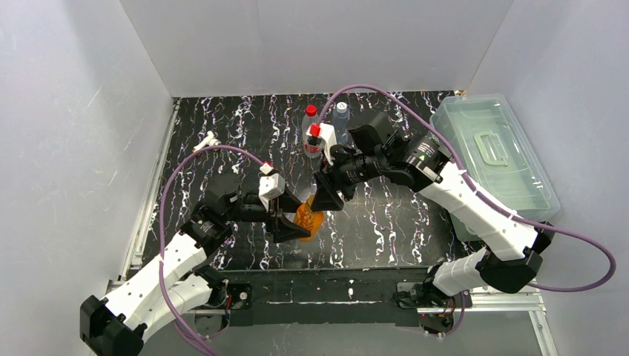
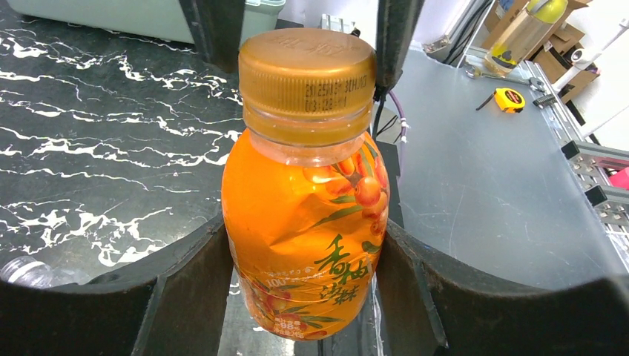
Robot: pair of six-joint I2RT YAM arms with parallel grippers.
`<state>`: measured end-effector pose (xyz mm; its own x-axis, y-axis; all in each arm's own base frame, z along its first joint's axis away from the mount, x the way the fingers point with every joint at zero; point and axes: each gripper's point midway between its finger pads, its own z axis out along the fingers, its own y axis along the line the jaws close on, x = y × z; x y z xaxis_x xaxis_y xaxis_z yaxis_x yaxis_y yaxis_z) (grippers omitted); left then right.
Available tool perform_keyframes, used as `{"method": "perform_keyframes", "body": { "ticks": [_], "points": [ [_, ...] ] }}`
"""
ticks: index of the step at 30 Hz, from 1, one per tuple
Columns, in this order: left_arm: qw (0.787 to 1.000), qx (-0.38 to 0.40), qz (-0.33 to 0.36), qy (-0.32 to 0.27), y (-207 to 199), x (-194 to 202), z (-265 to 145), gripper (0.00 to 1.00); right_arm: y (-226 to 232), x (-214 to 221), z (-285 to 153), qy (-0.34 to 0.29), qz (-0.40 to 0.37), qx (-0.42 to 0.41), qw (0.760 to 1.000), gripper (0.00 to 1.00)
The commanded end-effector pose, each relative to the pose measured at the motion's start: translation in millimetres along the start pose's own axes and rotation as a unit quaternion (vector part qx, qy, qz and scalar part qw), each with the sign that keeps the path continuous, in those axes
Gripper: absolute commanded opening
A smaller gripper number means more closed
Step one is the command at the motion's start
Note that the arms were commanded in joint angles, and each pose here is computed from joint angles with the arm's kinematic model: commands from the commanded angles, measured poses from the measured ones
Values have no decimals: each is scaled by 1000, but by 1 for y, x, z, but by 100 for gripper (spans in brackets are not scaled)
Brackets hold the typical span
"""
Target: Screw on the bottle caps
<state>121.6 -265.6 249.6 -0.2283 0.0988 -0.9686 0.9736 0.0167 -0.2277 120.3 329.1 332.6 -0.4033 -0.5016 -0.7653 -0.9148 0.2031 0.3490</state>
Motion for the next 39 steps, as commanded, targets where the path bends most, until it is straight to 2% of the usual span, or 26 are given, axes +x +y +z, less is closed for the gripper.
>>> {"method": "perform_keyframes", "body": {
  "ticks": [1, 8, 12, 14, 20, 26, 29, 33, 38, 39],
  "points": [
    [1000, 9, 10, -11, -5, -17, -2, 0, 9, -10, -4, -15, -20, -14, 1000, 57],
    [1000, -14, 11, -16, 4, -23, -2, 0, 1, -8, 2, -4, 5, 7, 1000, 45],
    [992, -118, 43, -31, 38, -34, -10, 0, -16, -13, 12, -3, 65, 52, 997, 31],
    [980, -185, 66, -38, 59, -42, -19, 0, -29, -16, 19, -4, 112, 88, 990, 28],
    [920, -364, 145, -30, 123, -75, -53, 0, -67, -23, 58, -16, 255, 166, 953, 18],
    [876, -446, 178, -38, 153, -102, -71, 0, -98, -45, 87, -70, 315, 205, 924, 17],
    [868, -459, 184, -41, 157, -107, -75, 0, -107, -55, 93, -96, 326, 216, 916, 16],
    [876, -444, 183, -33, 153, -94, -71, 0, -107, -70, 85, -126, 319, 219, 914, 26],
    [904, -402, 145, -24, 138, -64, -61, 0, -101, -92, 51, -165, 279, 232, 917, 57],
    [911, -390, 133, -20, 134, -57, -58, 0, -99, -97, 42, -174, 269, 234, 918, 66]
  ]
}}
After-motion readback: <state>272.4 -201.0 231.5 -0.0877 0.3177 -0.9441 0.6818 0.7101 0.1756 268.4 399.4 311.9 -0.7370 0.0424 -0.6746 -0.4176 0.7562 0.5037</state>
